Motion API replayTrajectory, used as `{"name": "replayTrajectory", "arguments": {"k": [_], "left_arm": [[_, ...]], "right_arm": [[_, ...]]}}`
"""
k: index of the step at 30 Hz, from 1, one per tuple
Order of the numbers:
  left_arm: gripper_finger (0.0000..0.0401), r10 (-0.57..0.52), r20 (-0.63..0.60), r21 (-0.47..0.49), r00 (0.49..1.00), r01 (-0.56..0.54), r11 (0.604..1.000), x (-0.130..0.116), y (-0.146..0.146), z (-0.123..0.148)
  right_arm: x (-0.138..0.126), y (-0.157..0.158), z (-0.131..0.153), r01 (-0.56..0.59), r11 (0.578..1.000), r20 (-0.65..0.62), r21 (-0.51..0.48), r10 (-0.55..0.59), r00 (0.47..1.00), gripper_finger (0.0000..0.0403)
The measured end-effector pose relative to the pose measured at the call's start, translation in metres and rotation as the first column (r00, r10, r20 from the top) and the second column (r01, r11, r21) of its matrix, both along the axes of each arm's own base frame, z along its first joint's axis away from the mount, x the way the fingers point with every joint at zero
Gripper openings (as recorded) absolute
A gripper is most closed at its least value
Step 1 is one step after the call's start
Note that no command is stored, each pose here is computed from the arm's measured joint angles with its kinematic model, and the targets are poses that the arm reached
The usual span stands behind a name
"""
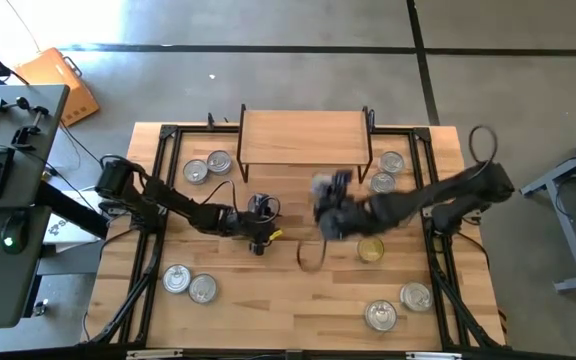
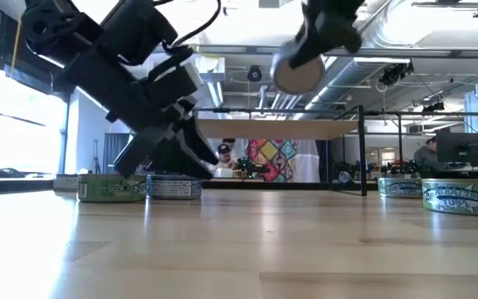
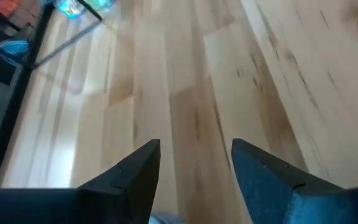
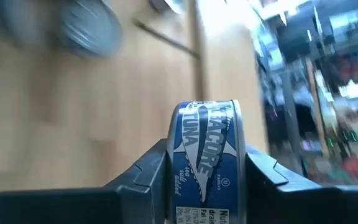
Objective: Stack canned seafood by type on shelf
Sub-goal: Put the blue tuna can on the shelf
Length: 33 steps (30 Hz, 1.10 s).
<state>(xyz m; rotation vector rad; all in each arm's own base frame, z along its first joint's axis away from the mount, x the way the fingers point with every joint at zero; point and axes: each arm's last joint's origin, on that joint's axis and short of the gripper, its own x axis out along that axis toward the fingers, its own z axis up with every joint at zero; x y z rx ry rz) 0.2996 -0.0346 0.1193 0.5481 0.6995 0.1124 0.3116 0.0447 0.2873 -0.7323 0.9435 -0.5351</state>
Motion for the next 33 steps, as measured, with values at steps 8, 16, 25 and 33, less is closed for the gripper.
{"name": "replayTrajectory", "arguments": {"k": [8, 16, 25, 33], "left_arm": [[0.0190, 0.025, 0.004, -0.020, 1.000, -0.025, 0.999, -0.004, 0.004, -0.004], [0.0190, 0.034, 0.000, -0.029, 0.999, -0.034, 0.999, -0.006, 0.006, -0.006], [0.0190, 0.042, 0.004, -0.040, 0.999, -0.042, 0.998, -0.005, 0.006, -0.006], [0.0190, 0.043, 0.017, -0.046, 0.999, -0.042, 0.998, -0.005, 0.006, -0.005]], "right_arm": [[-0.008, -0.096, -0.008, 0.160, 0.983, -0.115, 0.085, -0.150, 0.982, 0.0121], [-0.017, -0.139, -0.008, 0.229, 0.967, -0.141, 0.110, -0.213, 0.967, 0.0202], [-0.018, -0.146, 0.000, 0.262, 0.949, -0.083, 0.178, -0.251, 0.965, 0.0261], [-0.029, -0.180, 0.019, 0.399, 0.734, 0.121, 0.549, -0.543, 0.831, 0.0165]]}}
